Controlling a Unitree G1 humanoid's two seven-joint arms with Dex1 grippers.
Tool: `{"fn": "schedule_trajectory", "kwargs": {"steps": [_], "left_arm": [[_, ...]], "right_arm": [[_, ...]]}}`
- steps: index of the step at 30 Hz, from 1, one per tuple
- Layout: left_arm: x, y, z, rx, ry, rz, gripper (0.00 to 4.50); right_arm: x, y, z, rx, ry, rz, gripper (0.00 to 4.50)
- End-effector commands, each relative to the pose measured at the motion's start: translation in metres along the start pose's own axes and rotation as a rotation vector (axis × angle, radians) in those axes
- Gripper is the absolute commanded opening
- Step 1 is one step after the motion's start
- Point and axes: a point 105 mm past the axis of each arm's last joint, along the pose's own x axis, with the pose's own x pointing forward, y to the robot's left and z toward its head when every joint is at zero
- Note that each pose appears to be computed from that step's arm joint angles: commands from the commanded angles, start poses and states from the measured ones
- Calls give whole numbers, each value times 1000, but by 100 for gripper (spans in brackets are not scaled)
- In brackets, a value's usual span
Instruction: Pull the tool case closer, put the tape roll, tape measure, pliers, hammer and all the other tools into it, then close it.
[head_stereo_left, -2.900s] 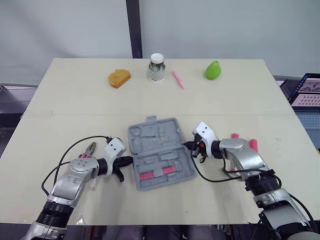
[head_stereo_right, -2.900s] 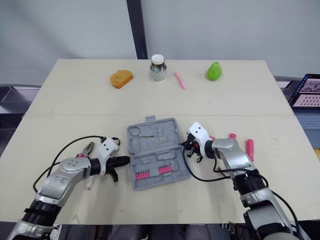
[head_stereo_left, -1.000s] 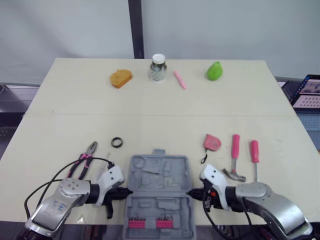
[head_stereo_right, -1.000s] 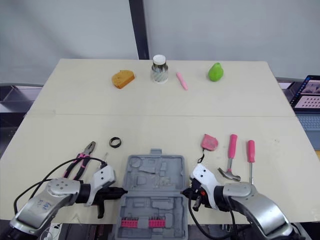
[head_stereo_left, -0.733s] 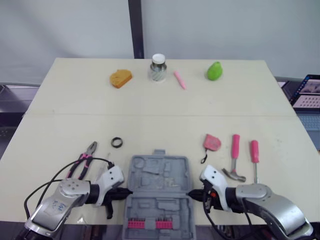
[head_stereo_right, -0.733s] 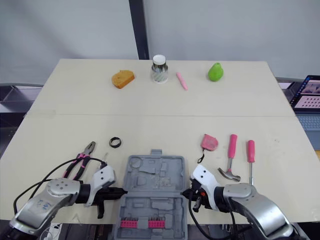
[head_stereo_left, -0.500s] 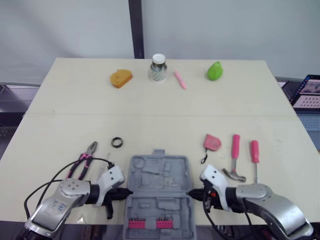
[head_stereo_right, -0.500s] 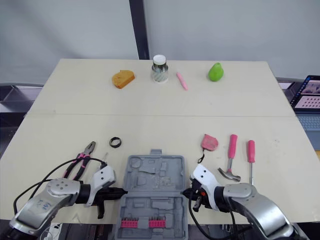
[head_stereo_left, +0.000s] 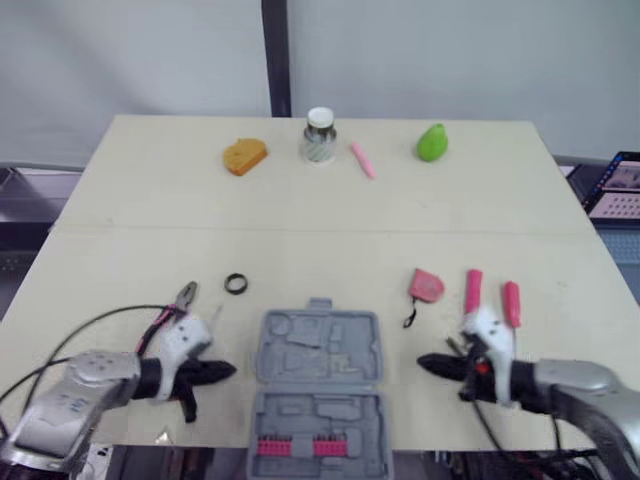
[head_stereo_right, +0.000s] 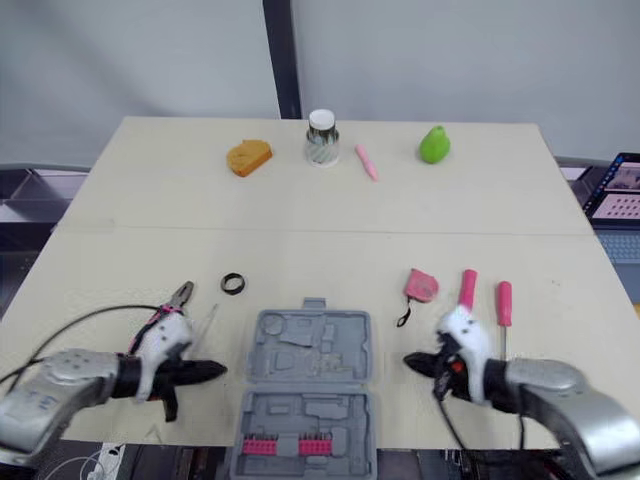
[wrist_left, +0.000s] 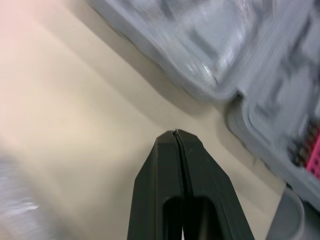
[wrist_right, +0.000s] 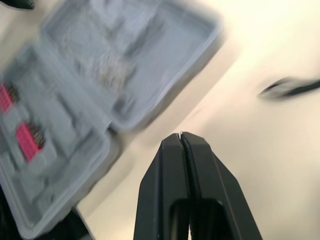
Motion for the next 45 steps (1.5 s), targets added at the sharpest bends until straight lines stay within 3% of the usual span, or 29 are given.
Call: {"fn": "schedule_trajectory", "kwargs": {"steps": [1,2,5,10,11,12,20,23,25,29,33,37,40,42,45], "left_arm": [[-47,33,20,-57,-129,151,4],[-56,40,20,-69,-145,188,4],[-96,80,-6,-123,-148,407,87],[-138,116,-39,-169,-156,656,349],[-142,120,-44,-176,-159,684,390],[-145,122,-47,-182,-161,700,446],[-151,128,-64,-180,-125,737,446],[-140,126,-64,-137,-97,704,446],[-121,120,-51,-67,-104,621,446],[-63,92,0,78,-184,337,446],[-19,70,27,202,-187,139,446],[4,73,37,319,-150,76,446],[17,78,46,365,-143,45,359],[25,80,51,384,-138,27,259],[31,82,52,411,-119,2,259]], "right_arm": [[-49,-33,6,17,-62,-99,7],[-58,-40,4,30,-68,-124,7],[-96,-82,-9,92,-100,-308,137],[-136,-131,-28,129,-169,-546,401],[-139,-135,-33,128,-159,-570,442],[-140,-138,-37,129,-158,-581,450],[-142,-146,-44,123,-161,-599,450],[-131,-134,-27,96,-212,-521,450],[-112,-111,1,55,-268,-381,450],[-54,-44,69,-98,-321,-53,450],[-4,16,94,-243,-263,216,450],[25,51,103,-348,-224,360,450],[41,61,105,-397,-200,396,450],[49,62,104,-416,-184,389,450],[60,62,102,-442,-163,366,450]]}}
